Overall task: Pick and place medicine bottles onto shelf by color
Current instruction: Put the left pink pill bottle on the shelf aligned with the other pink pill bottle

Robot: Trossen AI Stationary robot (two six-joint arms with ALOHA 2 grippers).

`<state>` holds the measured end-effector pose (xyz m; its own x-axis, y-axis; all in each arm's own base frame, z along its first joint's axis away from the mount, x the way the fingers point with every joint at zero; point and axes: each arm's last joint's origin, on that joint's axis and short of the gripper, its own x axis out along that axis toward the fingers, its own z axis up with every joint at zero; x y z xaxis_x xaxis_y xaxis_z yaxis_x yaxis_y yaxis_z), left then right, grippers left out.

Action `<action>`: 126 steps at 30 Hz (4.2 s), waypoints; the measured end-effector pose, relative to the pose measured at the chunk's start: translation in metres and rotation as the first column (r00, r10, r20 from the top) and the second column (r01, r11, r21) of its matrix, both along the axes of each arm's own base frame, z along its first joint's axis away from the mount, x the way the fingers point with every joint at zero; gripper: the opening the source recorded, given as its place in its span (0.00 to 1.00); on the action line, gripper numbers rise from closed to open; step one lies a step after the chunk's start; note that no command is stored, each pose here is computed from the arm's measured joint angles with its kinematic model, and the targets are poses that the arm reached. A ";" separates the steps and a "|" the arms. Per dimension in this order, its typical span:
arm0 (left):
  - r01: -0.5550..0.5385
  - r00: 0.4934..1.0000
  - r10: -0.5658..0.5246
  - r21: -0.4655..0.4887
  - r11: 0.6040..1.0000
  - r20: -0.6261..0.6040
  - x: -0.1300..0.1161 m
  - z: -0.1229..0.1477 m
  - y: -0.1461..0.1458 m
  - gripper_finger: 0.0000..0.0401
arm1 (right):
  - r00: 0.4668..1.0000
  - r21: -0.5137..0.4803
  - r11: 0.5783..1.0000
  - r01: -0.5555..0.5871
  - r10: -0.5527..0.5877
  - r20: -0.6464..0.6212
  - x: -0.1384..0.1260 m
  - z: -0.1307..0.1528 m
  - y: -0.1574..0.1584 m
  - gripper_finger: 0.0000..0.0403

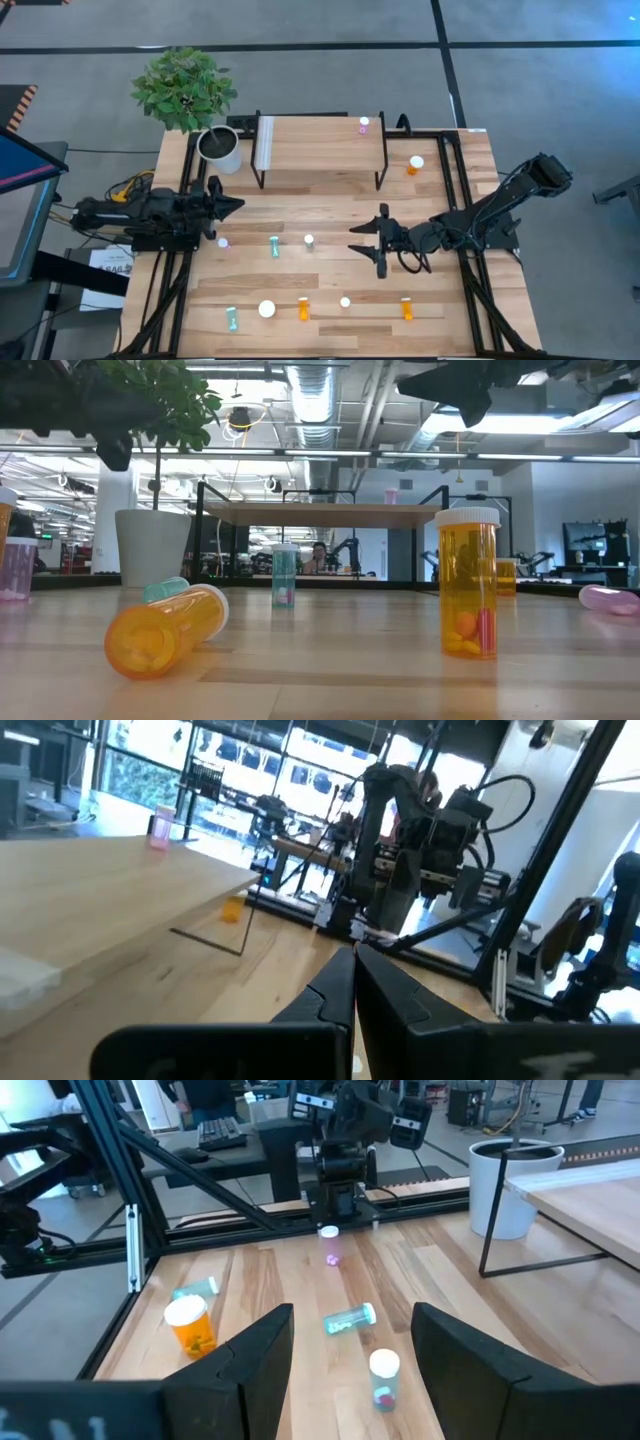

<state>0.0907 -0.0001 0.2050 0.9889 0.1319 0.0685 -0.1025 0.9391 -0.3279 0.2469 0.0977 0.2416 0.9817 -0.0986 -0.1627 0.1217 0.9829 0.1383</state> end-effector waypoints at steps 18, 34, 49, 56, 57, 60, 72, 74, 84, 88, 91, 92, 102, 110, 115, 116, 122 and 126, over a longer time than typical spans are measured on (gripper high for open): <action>0.000 0.953 -0.008 -0.026 1.000 -0.301 0.027 0.002 -0.002 0.00 | 1.000 0.001 1.000 -0.005 0.005 -0.001 0.000 0.000 0.000 0.57; 0.040 0.903 -0.030 0.013 0.999 -0.430 0.050 0.034 -0.004 0.02 | 1.000 0.001 1.000 -0.010 0.010 -0.001 -0.001 0.000 0.001 0.57; 0.140 0.810 -0.166 -0.088 0.986 -0.562 0.074 0.015 -0.012 0.36 | 1.000 0.001 1.000 -0.025 0.025 -0.001 -0.002 0.000 0.005 0.57; 0.172 0.804 -0.191 -0.088 0.981 -0.564 0.074 0.018 -0.017 0.37 | 1.000 0.000 1.000 -0.023 0.023 -0.002 -0.002 0.000 0.005 0.57; 0.177 0.807 -0.195 -0.087 0.980 -0.558 0.075 0.020 -0.018 0.37 | 1.000 0.000 1.000 -0.023 0.023 -0.002 -0.002 0.000 0.005 0.57; 0.192 0.811 -0.204 -0.080 0.978 -0.548 0.075 0.026 -0.020 0.37 | 1.000 0.000 1.000 -0.023 0.023 -0.002 -0.002 0.000 0.005 0.57; 0.189 0.806 -0.185 -0.053 0.981 -0.562 0.074 0.032 -0.022 0.44 | 1.000 0.001 1.000 -0.023 0.023 -0.001 -0.002 0.000 0.005 0.57; 0.194 0.803 -0.191 -0.056 0.979 -0.564 0.075 0.031 -0.024 0.48 | 1.000 0.001 1.000 -0.023 0.023 -0.002 -0.002 0.000 0.005 0.57; 0.195 0.729 -0.202 -0.085 0.977 -0.654 0.088 0.012 -0.034 0.57 | 1.000 -0.002 1.000 -0.023 0.023 -0.009 -0.002 -0.001 0.005 0.57; 0.202 0.717 -0.210 -0.091 0.975 -0.665 0.089 0.010 -0.036 0.57 | 1.000 -0.002 1.000 -0.023 0.023 -0.010 -0.002 -0.001 0.005 0.57; 0.204 0.696 -0.221 -0.106 0.973 -0.683 0.085 0.012 -0.036 0.56 | 1.000 -0.003 1.000 -0.023 0.023 -0.012 -0.002 -0.001 0.005 0.57; 0.197 0.691 -0.219 -0.112 0.974 -0.689 0.084 0.014 -0.035 0.56 | 1.000 -0.003 1.000 -0.023 0.023 -0.012 -0.002 -0.001 0.005 0.57; 0.091 0.496 -0.186 -0.162 0.983 -0.848 0.065 0.029 -0.031 0.55 | 1.000 -0.004 1.000 -0.023 0.023 -0.014 -0.002 -0.001 0.005 0.57; 0.023 0.384 -0.180 -0.185 0.982 -0.906 0.053 0.044 -0.030 0.55 | 1.000 0.005 1.000 -0.022 0.022 -0.012 -0.002 -0.001 0.005 0.57; 0.034 0.337 -0.212 -0.213 0.977 -0.918 0.049 0.036 -0.032 0.59 | 1.000 0.005 1.000 -0.022 0.022 -0.013 -0.002 -0.001 0.005 0.57; 0.034 0.329 -0.210 -0.210 0.977 -0.921 0.048 0.036 -0.032 0.60 | 1.000 0.005 1.000 -0.022 0.022 -0.013 -0.002 -0.001 0.005 0.57; -0.028 0.241 -0.191 -0.203 0.979 -0.952 0.039 0.032 -0.033 0.67 | 1.000 0.004 1.000 -0.022 0.022 -0.014 -0.002 -0.001 0.005 0.57; -0.058 0.232 -0.162 -0.180 0.982 -0.959 0.036 0.031 -0.035 0.69 | 1.000 0.003 1.000 -0.022 0.022 -0.017 -0.002 -0.002 0.005 0.57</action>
<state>0.1267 -0.0350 0.2363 0.2882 -0.0242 -0.9573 -0.3971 0.9067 -0.1424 0.2445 0.1027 0.2399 0.9808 -0.0768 -0.1793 0.1025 0.9850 0.1387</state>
